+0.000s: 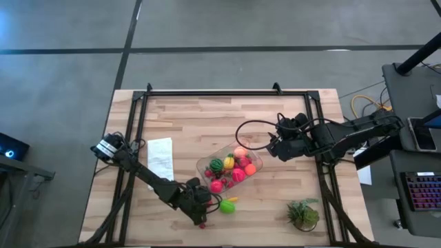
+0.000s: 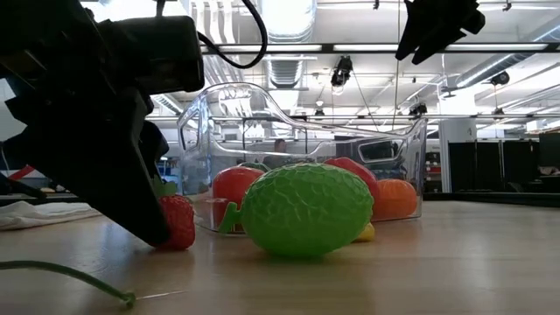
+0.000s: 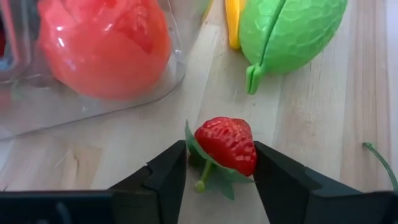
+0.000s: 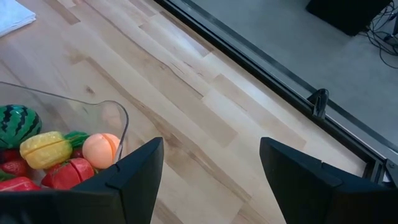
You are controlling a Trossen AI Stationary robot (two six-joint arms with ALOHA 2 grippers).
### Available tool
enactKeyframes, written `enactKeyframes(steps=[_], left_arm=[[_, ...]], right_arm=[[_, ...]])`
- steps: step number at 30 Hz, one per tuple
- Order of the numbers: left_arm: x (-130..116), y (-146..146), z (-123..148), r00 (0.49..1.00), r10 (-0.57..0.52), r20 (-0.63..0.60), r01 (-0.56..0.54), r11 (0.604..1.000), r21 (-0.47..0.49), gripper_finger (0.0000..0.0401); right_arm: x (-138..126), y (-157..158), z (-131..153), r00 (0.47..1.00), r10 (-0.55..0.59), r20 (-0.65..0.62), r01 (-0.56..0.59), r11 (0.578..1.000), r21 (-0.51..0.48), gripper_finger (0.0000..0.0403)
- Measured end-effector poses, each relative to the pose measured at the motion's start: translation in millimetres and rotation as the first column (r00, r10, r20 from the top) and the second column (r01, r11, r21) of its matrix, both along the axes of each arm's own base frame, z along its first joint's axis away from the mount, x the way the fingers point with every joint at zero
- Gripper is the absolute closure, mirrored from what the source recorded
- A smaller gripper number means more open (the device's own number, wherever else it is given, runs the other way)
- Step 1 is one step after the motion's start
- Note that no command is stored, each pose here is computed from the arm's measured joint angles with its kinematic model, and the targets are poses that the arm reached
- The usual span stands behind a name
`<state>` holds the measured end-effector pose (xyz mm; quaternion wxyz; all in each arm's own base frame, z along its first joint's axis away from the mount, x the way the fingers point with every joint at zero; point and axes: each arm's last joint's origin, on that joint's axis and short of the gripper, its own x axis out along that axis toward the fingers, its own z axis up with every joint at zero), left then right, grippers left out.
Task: Pick and placing Produce into tupperware
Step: Put the strawberry into the transparent bin
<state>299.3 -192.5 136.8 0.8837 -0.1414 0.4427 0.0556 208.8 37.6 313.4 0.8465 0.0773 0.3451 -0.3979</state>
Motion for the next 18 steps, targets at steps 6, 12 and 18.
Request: enactKeyframes(steps=[6, 12, 18], left_arm=[[-3, 1, 5, 0.999, -0.009, -0.050, 0.008, 1.000, -0.018, 0.0255], [-16, 8, 35, 0.996, 0.048, -0.077, -0.051, 0.998, -0.040, 0.0256], [-36, 23, 78, 0.997, 0.060, -0.045, -0.062, 0.997, -0.042, 0.0256]], right_arm=[[0, 0, 0, 1.000, 0.000, -0.001, 0.000, 1.000, -0.001, 0.0145], [0, 0, 0, 1.000, 0.000, -0.002, 0.000, 1.000, -0.001, 0.0145], [0, 0, -1, 1.000, 0.000, -0.002, 0.000, 1.000, -0.001, 0.0145]])
